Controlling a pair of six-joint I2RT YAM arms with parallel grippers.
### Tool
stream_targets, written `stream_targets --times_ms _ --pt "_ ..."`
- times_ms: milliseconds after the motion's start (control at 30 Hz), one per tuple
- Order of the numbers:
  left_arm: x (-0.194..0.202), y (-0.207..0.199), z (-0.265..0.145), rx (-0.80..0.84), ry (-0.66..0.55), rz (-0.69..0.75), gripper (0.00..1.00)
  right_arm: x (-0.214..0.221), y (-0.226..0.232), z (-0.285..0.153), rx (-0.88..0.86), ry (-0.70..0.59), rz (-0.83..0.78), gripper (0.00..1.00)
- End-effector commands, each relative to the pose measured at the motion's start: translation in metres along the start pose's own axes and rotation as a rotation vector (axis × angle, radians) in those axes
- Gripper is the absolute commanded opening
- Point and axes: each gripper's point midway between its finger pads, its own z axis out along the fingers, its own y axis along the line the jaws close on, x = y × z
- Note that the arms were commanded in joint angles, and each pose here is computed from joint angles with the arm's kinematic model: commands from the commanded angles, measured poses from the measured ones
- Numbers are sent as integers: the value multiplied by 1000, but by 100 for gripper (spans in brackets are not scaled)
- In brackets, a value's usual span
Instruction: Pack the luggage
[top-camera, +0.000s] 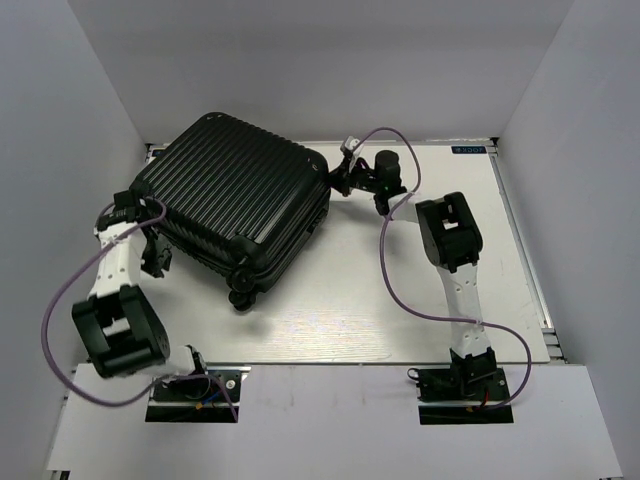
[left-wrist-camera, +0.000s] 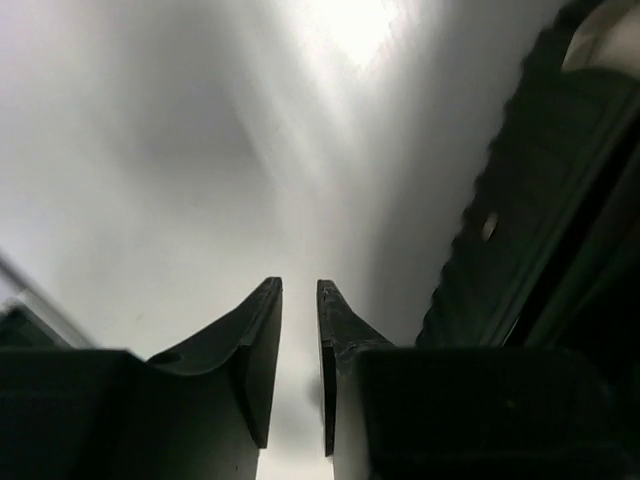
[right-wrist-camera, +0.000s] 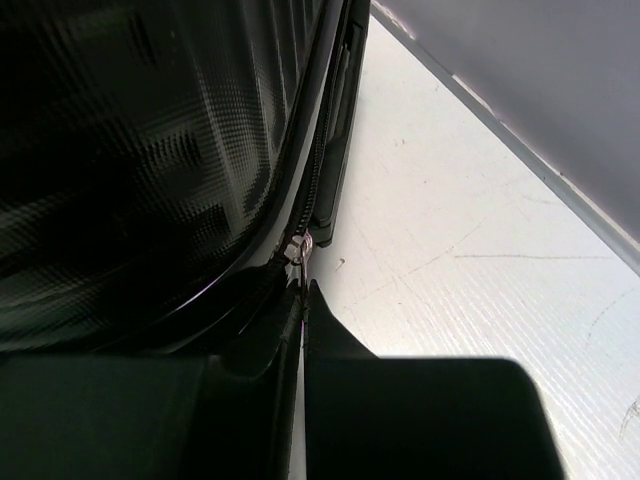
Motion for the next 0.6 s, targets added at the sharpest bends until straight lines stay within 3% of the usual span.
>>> stream_targets --times_ms 0,33,100,267,400,500,567 --pt "-45 -40 5 124 -114 -93 32 -24 37 20 -98 -2 -69 0" --pt "-68 -51 2 122 -157 -106 34 -24 37 21 -95 -1 -74 0" --pt "-78 -55 30 45 -136 -87 36 -21 35 22 -85 7 -74 0" --pt "-125 -102 62 27 -126 -13 45 -15 25 20 -42 18 -103 0" --pt "-156 -163 73 162 -166 73 55 -15 19 18 -13 20 -121 0" --pt "-145 -218 84 327 -135 167 66 -14 20 17 -16 19 -130 0" --pt "-129 -271 82 528 -129 269 74 -14 25 14 -29 17 -127 0"
